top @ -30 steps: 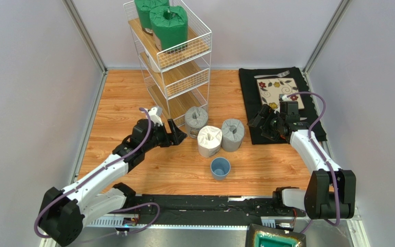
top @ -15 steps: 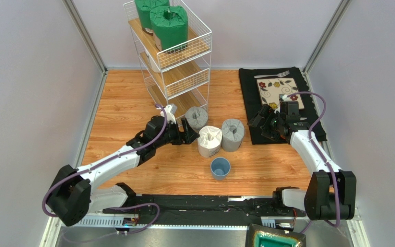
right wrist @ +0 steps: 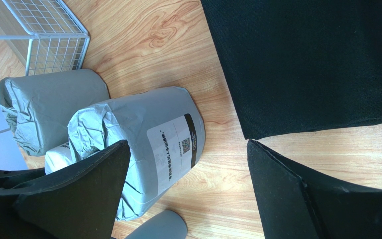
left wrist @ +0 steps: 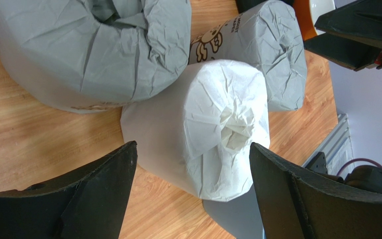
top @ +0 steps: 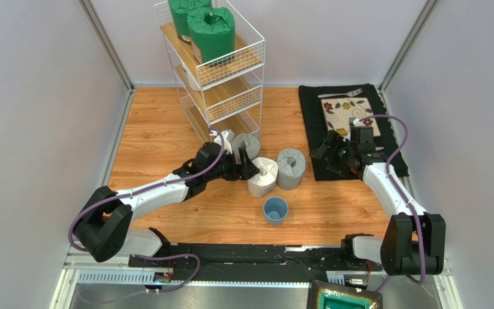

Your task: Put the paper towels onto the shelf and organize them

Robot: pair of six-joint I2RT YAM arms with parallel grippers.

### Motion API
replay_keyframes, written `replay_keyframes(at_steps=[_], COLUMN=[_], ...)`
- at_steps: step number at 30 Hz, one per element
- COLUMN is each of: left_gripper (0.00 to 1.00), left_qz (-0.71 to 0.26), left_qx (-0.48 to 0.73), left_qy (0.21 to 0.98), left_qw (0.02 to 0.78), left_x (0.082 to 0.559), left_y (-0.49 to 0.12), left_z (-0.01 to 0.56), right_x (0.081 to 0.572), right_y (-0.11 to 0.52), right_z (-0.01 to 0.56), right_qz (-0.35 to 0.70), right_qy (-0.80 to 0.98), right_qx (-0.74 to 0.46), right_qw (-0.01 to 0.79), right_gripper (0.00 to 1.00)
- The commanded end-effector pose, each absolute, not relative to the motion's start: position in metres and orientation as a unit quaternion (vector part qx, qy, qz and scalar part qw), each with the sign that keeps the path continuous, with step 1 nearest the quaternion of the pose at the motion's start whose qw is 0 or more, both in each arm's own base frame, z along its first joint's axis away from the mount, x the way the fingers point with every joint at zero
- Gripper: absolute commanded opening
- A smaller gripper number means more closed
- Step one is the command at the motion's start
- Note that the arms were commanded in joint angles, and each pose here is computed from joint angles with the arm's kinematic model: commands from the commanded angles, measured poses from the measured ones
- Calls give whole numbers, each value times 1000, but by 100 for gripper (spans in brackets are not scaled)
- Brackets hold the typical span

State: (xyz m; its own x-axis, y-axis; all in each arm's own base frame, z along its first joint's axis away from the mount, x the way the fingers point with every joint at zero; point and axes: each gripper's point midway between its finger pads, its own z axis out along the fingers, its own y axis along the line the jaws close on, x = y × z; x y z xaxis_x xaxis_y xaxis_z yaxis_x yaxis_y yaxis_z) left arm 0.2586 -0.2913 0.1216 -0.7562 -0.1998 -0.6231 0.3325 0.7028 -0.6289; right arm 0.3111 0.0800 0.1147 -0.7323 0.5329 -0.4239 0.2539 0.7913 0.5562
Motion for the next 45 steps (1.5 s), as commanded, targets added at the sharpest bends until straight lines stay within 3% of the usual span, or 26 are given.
replay_keyframes(at_steps=[1, 16, 28, 34, 37, 39, 45], left_gripper=[91, 86, 83, 71, 54, 49, 44], left_qz=[-409, -323, -325, -329, -341, -346, -361], left_qx=[41, 62, 59, 60, 67, 70, 76], left_qy=[833, 870, 874, 878, 875, 874, 864], left_qw=[370, 367, 357, 343, 337, 334, 343], left_x=[274, 286, 279, 274, 272, 271, 265], left_y=[-311, -319, -316, -316, -322, -324, -322], left_z=[146, 119, 111, 103, 104, 105, 126], right_x=[318, 317, 317, 316, 316, 316, 316], right_y=[79, 78, 78, 79, 79, 79, 79], right_z=[124, 123, 122, 120, 119, 120, 120], right_qz=[243, 241, 241, 244, 243, 243, 244], right_qy=[893, 893, 894, 893, 894, 894, 894], right_qx=[214, 216, 217, 218, 217, 216, 218], right_qw=[312, 311, 311, 308, 308, 309, 308], right_gripper=[91, 91, 91, 91, 91, 91, 91])
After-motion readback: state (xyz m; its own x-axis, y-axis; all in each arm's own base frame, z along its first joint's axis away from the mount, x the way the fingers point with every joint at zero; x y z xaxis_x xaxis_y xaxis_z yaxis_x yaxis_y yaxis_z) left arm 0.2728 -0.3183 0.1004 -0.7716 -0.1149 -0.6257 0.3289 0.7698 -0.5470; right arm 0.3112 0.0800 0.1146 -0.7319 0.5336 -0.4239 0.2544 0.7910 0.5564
